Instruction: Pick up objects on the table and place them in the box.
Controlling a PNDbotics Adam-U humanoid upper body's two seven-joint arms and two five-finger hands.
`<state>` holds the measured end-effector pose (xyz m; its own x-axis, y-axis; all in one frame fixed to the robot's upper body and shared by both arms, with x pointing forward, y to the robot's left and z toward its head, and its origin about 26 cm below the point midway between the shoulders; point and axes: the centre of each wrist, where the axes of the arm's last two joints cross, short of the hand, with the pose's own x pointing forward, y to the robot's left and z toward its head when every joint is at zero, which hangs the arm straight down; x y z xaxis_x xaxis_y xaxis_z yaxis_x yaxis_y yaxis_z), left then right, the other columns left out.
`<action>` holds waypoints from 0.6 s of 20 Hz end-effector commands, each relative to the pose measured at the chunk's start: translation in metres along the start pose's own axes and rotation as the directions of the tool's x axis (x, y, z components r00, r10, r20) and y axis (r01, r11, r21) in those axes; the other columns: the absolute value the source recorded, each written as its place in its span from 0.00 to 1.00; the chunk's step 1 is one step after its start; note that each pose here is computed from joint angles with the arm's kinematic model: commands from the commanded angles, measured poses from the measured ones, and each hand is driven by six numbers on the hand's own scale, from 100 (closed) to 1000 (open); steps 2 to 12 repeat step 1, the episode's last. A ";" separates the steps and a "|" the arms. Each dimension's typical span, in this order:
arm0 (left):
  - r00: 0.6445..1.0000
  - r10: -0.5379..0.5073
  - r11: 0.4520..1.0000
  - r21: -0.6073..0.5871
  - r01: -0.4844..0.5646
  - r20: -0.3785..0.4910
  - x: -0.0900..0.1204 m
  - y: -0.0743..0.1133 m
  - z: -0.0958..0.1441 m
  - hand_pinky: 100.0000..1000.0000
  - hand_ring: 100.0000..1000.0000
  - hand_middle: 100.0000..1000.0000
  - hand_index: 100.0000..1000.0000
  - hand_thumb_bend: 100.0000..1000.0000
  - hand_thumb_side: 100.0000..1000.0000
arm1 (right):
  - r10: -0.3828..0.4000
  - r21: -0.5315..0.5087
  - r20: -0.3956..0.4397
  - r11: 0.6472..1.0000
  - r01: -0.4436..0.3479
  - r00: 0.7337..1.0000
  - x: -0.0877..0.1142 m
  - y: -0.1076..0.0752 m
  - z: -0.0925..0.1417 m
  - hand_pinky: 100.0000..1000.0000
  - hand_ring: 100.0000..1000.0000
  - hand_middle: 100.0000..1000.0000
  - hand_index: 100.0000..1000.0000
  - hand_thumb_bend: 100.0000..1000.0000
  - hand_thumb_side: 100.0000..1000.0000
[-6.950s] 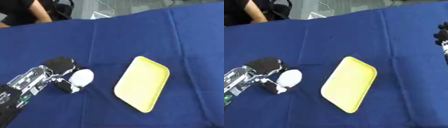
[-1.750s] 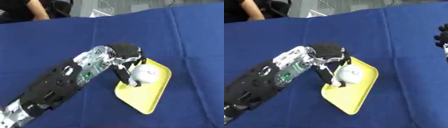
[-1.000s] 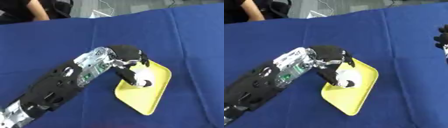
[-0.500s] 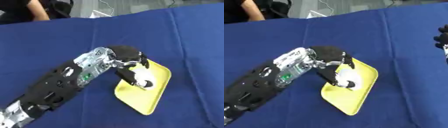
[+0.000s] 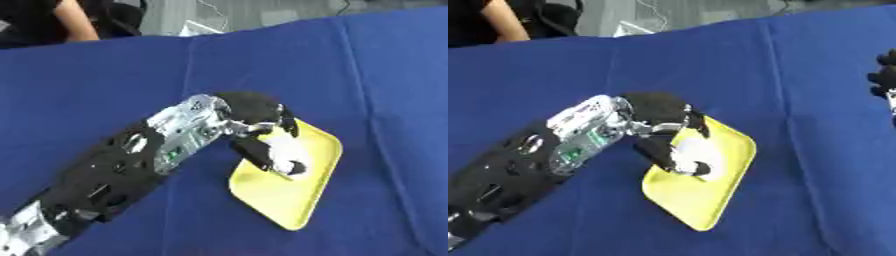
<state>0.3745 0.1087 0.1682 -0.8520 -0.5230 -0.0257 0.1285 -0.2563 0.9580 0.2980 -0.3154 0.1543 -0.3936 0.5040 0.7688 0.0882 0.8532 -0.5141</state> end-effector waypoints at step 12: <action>0.995 0.073 0.995 0.068 -0.077 0.064 0.002 0.006 -0.001 0.91 0.93 0.93 1.00 0.43 1.00 | 0.007 -0.007 0.025 1.000 -0.007 1.000 0.006 -0.004 -0.002 0.85 0.85 0.92 1.00 0.26 0.93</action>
